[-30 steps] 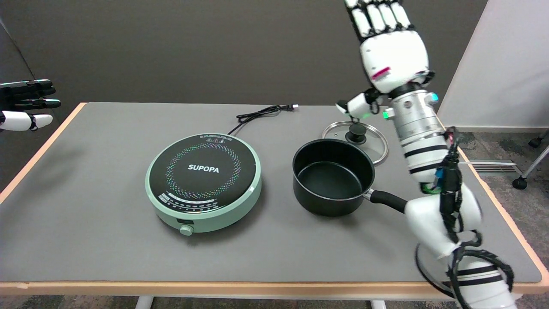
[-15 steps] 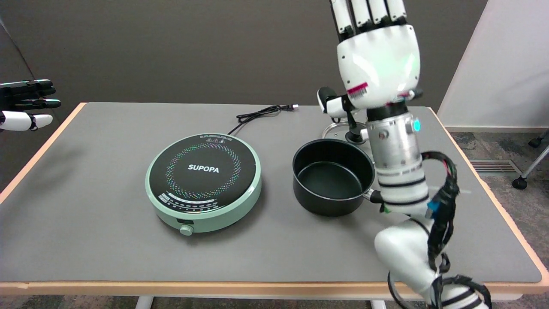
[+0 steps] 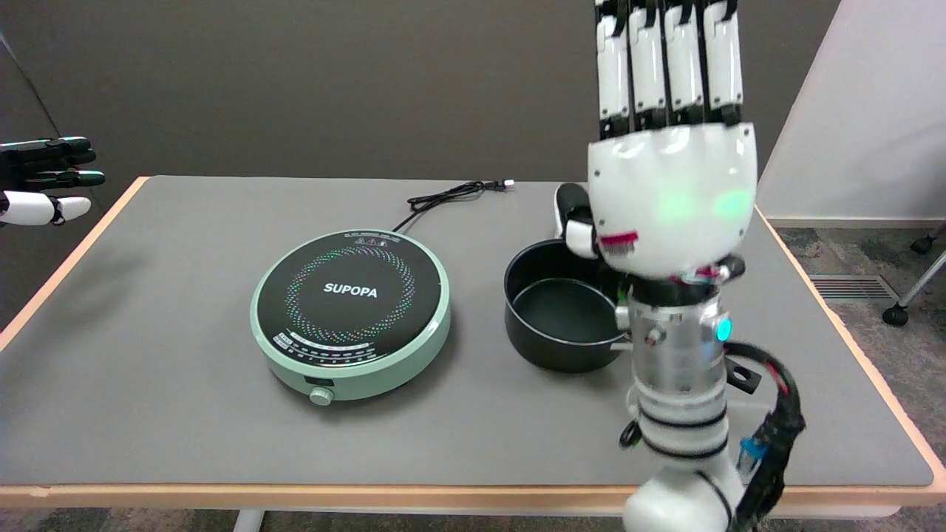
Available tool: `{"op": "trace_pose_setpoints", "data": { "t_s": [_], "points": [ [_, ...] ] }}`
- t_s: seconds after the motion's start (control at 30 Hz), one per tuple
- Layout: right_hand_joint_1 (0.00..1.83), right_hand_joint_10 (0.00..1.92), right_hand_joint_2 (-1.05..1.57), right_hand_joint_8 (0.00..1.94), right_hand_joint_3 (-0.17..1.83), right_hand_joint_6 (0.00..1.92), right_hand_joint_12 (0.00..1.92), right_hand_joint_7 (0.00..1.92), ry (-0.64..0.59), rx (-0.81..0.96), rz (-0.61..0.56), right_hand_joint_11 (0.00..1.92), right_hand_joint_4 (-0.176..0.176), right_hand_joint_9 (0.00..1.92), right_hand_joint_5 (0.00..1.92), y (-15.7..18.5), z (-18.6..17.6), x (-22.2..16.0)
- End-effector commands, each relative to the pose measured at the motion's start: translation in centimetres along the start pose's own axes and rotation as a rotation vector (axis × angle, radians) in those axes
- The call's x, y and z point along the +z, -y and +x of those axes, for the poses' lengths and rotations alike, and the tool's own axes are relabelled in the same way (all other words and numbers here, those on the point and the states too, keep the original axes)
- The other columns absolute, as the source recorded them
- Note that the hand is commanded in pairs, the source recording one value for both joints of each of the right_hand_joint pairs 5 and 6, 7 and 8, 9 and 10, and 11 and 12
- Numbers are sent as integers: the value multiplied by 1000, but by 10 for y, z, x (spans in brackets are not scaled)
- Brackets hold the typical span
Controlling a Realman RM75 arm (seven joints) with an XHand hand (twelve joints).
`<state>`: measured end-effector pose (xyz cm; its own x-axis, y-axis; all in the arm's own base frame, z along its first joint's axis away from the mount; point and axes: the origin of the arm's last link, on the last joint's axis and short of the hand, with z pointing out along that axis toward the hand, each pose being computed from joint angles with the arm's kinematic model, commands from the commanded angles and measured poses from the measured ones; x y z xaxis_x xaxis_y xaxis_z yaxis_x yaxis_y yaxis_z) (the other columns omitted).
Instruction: Pick up the pot.
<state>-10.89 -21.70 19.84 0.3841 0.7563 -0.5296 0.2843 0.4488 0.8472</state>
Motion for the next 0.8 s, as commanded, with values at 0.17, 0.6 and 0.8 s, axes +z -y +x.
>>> {"op": "trace_pose_setpoints", "data": {
  "t_s": [0.17, 0.6, 0.8],
  "points": [
    [1089, 22, -5, 22, 882, 22, 22, 22, 50, 43, -169, 22, -176, 22, 22, 14, 65, -53],
    [1101, 20, -8, 20, 924, 20, 20, 20, 200, 106, -282, 20, -176, 20, 20, 11, 53, -80],
    [1121, 18, -65, 18, 1032, 18, 18, 18, 258, 93, -345, 18, -176, 18, 18, 0, 43, -90]
  ]
}}
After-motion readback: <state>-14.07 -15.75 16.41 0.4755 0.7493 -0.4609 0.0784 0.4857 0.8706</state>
